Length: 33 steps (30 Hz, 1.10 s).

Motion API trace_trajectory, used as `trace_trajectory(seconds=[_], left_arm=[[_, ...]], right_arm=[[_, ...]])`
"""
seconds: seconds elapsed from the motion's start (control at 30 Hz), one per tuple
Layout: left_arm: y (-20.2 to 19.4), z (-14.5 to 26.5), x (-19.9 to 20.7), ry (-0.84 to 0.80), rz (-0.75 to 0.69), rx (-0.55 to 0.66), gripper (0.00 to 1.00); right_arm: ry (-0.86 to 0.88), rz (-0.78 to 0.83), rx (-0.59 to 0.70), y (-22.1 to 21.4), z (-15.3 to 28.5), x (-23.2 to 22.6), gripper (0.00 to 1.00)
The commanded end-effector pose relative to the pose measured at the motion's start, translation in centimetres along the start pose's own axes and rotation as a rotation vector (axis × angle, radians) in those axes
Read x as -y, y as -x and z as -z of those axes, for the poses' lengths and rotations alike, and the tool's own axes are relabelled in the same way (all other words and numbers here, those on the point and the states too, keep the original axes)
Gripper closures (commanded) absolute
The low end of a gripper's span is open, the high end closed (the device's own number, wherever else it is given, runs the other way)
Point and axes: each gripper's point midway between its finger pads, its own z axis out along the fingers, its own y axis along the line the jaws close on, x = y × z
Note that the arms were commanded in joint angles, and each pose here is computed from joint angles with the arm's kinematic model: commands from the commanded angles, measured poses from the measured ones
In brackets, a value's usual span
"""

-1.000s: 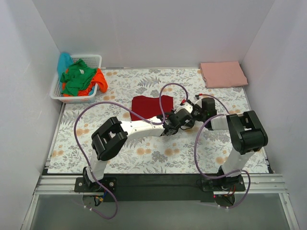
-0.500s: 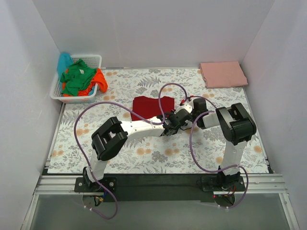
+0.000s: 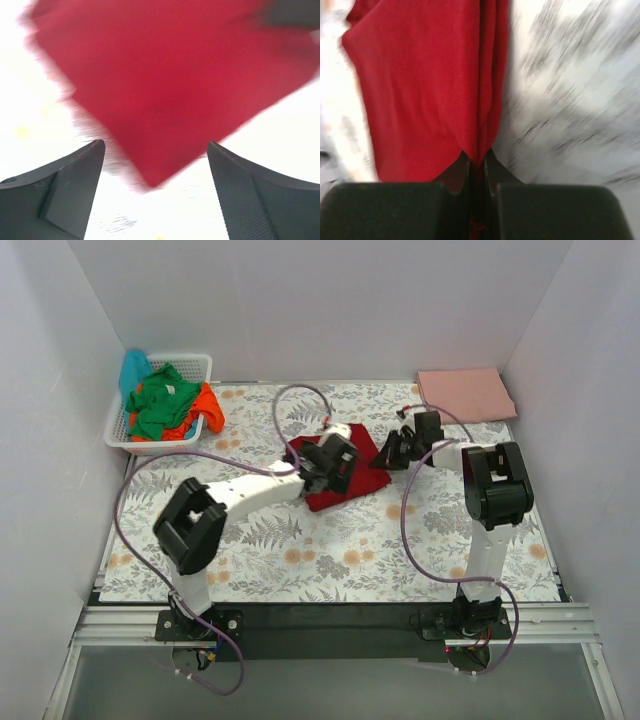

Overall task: Fold and stack the t-shirts
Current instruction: Neatly place the folded tshirt to the corner

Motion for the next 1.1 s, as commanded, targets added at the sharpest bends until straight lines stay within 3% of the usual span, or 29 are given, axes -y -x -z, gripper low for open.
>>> trace_trajectory(seconds=[0.0, 0.03, 0.13, 0.2, 0.37, 0.63, 1.07], left_arm=[[2.1, 2.4, -10.3, 0.106, 0.269, 0.029, 0.16], [2.1, 2.4, -11.8, 0.123, 0.316, 0.045, 0.15], [-1.3, 1.6, -16.1, 0.181, 0.391, -0.014, 0.14], [-3.7, 1.4, -17.8, 0.221, 0.449, -0.060, 0.14], [-7.6, 2.3, -18.9, 0.266, 0.529, -0.113, 0.13], [-12.1, 3.5, -20.0, 0.350, 0.565, -0.214, 0.12], [-14.3, 2.5, -18.6, 0.314, 0.561, -0.318, 0.12]], right_arm=[[-0.266, 0.302, -0.038, 4.3, 2.2, 4.6, 0.99], [-0.293, 0.372, 0.012, 7.7, 2.8, 3.7, 0.99], [-0.482, 0.477, 0.009, 11.3, 4.7, 6.5, 0.99], [-0.583, 0.545, 0.075, 15.8, 6.1, 7.0, 0.99], [-0.741, 0.658, 0.220, 24.2, 8.8, 7.5, 0.99], [-0.879, 0.728, 0.343, 30.3, 11.1, 9.4, 0.99], [-1.054, 0.790, 0.477, 34.1, 16.7, 8.3, 0.99]])
